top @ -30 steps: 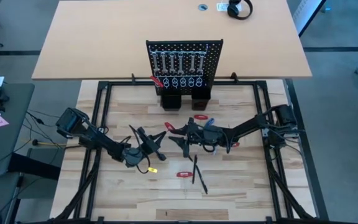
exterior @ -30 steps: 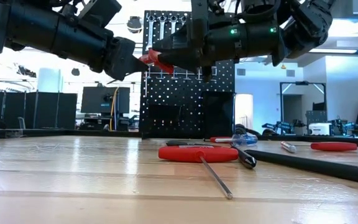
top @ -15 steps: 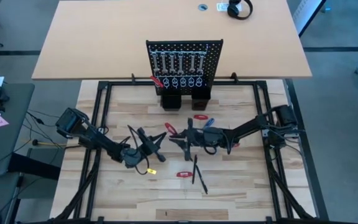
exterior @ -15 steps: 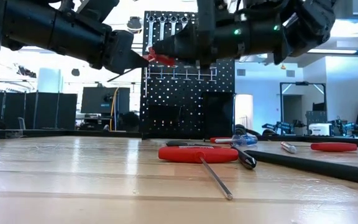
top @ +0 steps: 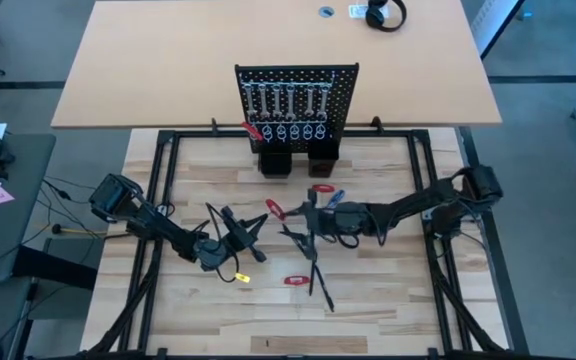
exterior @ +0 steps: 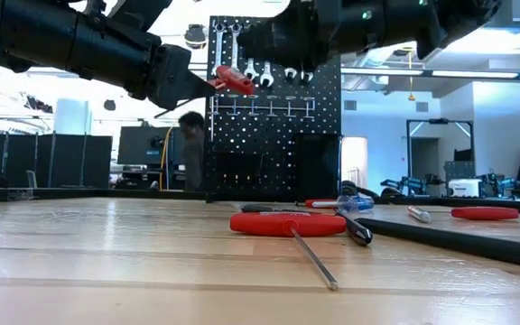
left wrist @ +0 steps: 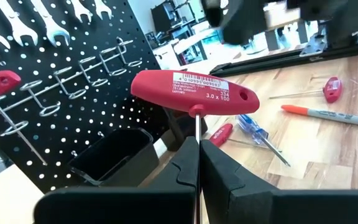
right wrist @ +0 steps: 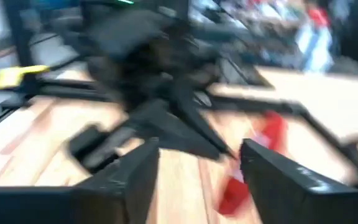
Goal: Hang tools onto peg board
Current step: Hang the allen wrench on the peg board
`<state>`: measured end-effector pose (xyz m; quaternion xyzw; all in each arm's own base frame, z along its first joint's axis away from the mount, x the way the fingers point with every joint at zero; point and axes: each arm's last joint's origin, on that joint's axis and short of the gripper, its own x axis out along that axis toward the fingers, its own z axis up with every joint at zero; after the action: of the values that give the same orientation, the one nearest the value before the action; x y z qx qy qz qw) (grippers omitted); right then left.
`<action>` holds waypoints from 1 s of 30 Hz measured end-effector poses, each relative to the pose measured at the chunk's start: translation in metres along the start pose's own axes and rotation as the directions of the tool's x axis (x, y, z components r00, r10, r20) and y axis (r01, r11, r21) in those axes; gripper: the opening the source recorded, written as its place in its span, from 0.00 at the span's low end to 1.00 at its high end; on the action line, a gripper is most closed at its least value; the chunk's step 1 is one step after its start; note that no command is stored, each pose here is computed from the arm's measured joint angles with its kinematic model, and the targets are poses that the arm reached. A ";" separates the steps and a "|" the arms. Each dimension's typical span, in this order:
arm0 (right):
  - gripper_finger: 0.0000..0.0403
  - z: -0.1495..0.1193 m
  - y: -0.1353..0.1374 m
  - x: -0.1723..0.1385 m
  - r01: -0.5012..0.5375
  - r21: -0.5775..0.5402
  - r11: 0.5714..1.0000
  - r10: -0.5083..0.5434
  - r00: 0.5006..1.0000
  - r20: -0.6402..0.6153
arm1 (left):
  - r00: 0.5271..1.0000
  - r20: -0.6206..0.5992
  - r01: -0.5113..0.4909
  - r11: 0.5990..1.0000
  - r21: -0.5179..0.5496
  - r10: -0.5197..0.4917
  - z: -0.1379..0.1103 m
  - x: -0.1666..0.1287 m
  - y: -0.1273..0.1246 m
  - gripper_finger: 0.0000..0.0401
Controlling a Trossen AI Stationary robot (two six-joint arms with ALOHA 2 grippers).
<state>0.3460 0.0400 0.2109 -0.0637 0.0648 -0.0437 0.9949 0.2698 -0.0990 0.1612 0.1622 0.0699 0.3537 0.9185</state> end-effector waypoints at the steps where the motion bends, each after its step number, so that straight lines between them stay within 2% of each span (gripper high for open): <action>1: 0.60 -0.002 -0.006 0.001 0.034 0.062 0.997 -0.033 0.999 -0.021 | 1.000 0.000 0.000 1.000 0.000 0.000 0.000 0.000 0.000 0.00; 3: 0.65 -0.008 -0.017 0.005 0.086 0.169 0.982 -0.079 0.996 -0.050 | 1.000 0.000 0.001 1.000 0.000 -0.001 0.000 0.000 0.000 0.00; 6: 0.66 -0.026 -0.026 0.016 0.126 0.257 0.958 -0.111 0.991 -0.075 | 1.000 -0.002 -0.002 1.000 0.003 0.002 0.000 0.000 0.000 0.00; 10: 0.65 -0.046 -0.020 0.029 0.033 0.295 0.955 -0.032 0.999 -0.007 | 1.000 0.000 0.002 1.000 0.002 -0.002 0.000 0.000 0.000 0.00; 14: 0.61 -0.047 -0.011 0.032 -0.022 0.301 0.953 -0.007 0.996 0.094 | 1.000 -0.003 0.003 1.000 0.009 -0.003 -0.001 0.000 0.000 0.00; 19: 0.49 -0.046 -0.002 0.031 -0.017 0.289 0.957 -0.022 0.991 0.133 | 1.000 -0.001 0.006 1.000 0.009 -0.006 -0.001 -0.001 -0.001 0.00; 28: 0.17 -0.042 0.005 0.029 0.042 0.241 0.970 -0.080 0.985 0.152 | 1.000 0.000 0.011 1.000 0.009 -0.011 0.000 -0.001 -0.001 0.00; 30: 0.16 -0.042 0.005 0.029 0.044 0.227 0.973 -0.080 0.985 0.151 | 1.000 0.000 0.010 1.000 0.009 -0.010 -0.001 -0.001 -0.001 0.00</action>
<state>0.3690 0.0374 0.1653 0.0430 -0.0222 -0.0767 0.9959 0.2694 -0.1003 0.1605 0.1660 0.0726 0.3487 0.9195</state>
